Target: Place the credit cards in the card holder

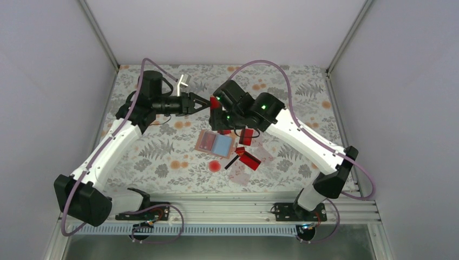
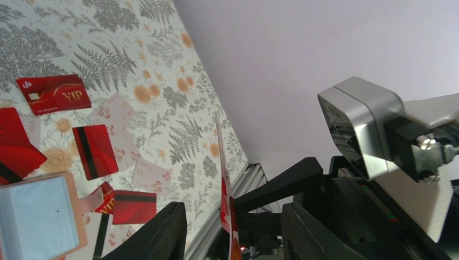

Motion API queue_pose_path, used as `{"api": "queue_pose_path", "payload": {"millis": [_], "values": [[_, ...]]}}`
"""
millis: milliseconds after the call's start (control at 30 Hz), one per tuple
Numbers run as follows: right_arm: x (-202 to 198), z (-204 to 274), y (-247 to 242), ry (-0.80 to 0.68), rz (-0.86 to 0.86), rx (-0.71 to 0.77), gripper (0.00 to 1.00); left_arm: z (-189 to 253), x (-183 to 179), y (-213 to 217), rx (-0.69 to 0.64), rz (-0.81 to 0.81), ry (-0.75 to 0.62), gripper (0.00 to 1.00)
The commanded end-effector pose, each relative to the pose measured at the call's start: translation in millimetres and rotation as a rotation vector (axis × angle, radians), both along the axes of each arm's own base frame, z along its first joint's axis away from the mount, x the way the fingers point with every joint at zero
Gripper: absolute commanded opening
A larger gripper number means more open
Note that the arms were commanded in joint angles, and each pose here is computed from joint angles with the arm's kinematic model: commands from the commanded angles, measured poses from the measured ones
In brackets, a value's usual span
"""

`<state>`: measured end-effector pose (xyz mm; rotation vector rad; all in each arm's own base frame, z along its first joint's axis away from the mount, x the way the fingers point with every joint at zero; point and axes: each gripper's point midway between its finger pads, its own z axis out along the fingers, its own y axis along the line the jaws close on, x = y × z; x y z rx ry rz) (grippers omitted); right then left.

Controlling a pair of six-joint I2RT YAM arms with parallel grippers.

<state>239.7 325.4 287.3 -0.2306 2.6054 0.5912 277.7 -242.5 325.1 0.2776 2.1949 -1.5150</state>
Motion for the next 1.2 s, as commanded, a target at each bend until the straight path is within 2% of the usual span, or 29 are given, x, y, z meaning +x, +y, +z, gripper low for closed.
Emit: {"api": "queue_pose_path", "payload": {"millis": [0, 367, 600, 700, 767, 833, 900, 1067, 1167], "values": [[7.4, 10.2, 7.8, -0.022, 0.006, 0.033, 0.52, -1.0, 2.4, -5.2, -0.018, -0.028, -0.013, 0.43], [10.6, 14.5, 12.2, -0.031, 0.018, 0.038, 0.52, -9.0, 0.7, -12.6, -0.007, -0.054, 0.0, 0.31], [14.1, 17.8, 12.2, -0.04, 0.014, 0.043, 0.52, -11.9, 2.3, -14.8, -0.002, -0.056, 0.004, 0.06], [15.9, 17.4, 11.7, -0.044, 0.015, 0.039, 0.53, -9.9, 5.6, -14.8, 0.0, -0.047, -0.005, 0.02], [16.3, 15.1, 10.3, -0.044, 0.02, 0.029, 0.64, -7.3, 8.0, -15.6, 0.001, -0.045, -0.011, 0.02], [17.1, 10.7, 7.0, -0.043, 0.021, 0.011, 0.88, -6.7, 12.1, -14.9, 0.014, -0.038, -0.011, 0.02], [17.9, 1.6, -0.1, -0.035, 0.021, -0.011, 0.99, -10.7, 17.7, -12.5, 0.042, -0.029, -0.006, 0.02], [22.0, -16.2, -24.7, -0.014, 0.03, 0.019, 0.99, -33.3, 31.9, 3.2, 0.146, -0.009, -0.011, 0.02], [18.3, -34.4, -32.5, 0.026, 0.063, 0.077, 0.99, -66.4, 38.2, 11.2, 0.247, -0.013, -0.011, 0.02]]}}
